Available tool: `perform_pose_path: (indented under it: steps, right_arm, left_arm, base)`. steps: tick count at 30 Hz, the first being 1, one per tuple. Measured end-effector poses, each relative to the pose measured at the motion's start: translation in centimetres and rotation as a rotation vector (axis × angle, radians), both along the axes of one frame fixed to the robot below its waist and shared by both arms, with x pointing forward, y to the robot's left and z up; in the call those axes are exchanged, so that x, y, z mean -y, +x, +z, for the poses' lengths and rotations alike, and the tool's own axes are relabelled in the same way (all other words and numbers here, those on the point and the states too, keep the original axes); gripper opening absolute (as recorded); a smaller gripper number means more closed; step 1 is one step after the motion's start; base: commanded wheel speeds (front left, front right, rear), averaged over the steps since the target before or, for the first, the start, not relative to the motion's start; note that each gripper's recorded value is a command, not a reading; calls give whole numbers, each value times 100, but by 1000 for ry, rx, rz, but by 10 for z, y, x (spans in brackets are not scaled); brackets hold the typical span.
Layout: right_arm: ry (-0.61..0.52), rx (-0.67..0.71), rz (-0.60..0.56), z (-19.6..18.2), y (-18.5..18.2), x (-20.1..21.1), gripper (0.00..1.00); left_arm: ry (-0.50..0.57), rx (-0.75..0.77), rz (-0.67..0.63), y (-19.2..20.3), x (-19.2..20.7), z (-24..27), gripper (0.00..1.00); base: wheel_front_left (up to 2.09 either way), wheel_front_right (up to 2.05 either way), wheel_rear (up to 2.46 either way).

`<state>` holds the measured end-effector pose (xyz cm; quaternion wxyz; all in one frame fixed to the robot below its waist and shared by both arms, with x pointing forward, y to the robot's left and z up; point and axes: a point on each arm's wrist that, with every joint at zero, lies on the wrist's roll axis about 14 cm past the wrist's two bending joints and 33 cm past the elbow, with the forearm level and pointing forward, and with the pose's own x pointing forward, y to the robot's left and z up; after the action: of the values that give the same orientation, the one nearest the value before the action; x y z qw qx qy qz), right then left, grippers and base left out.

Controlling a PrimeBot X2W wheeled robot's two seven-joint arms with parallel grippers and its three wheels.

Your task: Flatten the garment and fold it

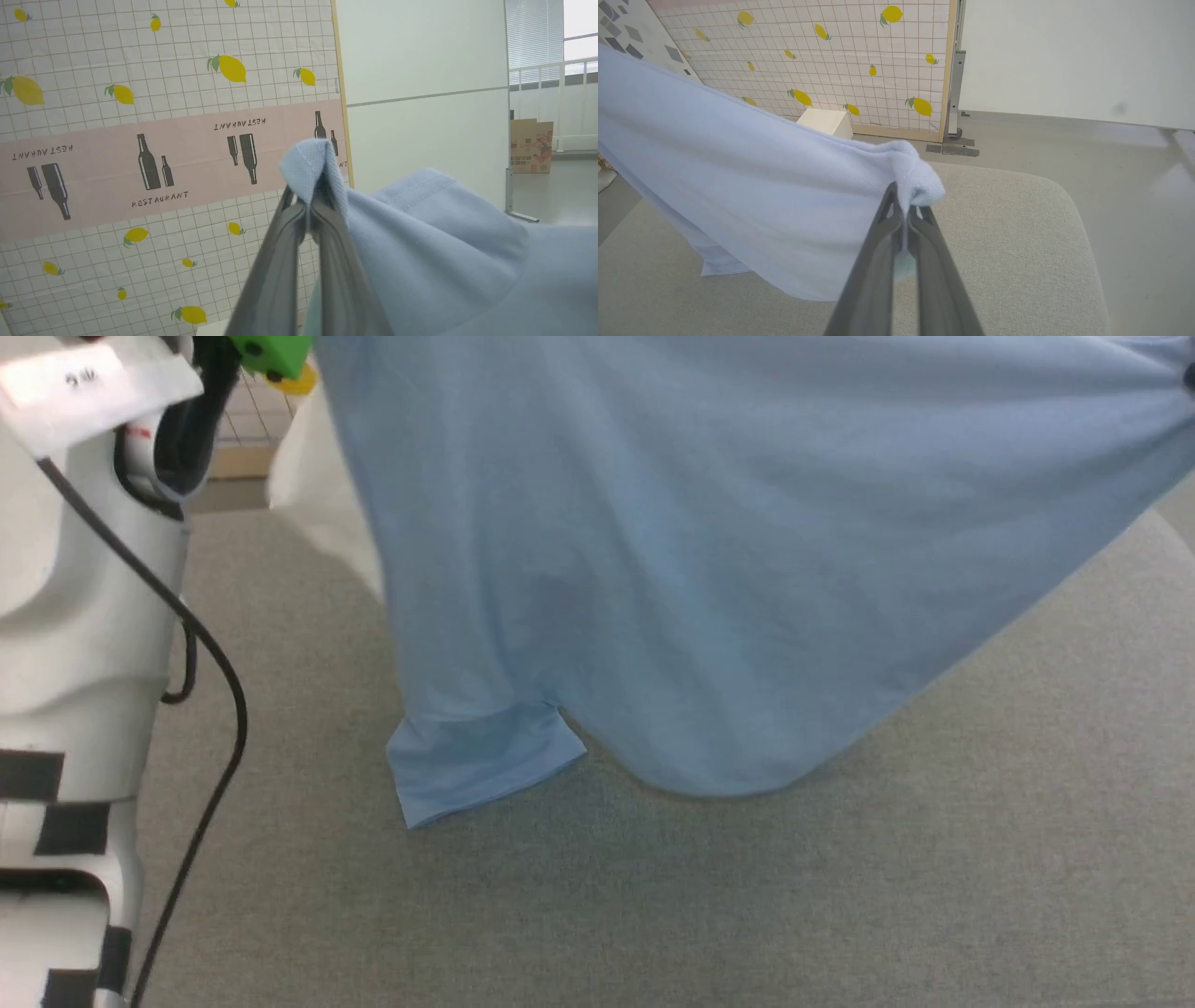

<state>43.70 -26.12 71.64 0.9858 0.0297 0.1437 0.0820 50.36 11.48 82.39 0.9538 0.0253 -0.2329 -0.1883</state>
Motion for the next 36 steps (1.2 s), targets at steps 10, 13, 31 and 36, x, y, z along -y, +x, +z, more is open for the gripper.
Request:
perform_pose_path:
  steps: [10, 13, 31, 36]
  right_arm:
    - [15, 24, -84, 8, 65, 12, 0]
    - [19, 74, -111, 19, 96, 9, 0]
    - [74, 326, -181, -14, 265, -23, 0]
    - [76, 226, -172, -73, 286, -25, 0]
  left_arm:
    - [88, -41, 82, 69, -5, -1, 0]
    - [109, -15, 134, 92, -11, 9, 0]
    - [-24, 236, 359, 212, -48, -43, 0]
    - [-45, 149, 347, 234, -52, -96, 0]
  base:
    - [0, 0, 0]
    - [0, 0, 0]
    - [0, 0, 0]
    - [0, 0, 0]
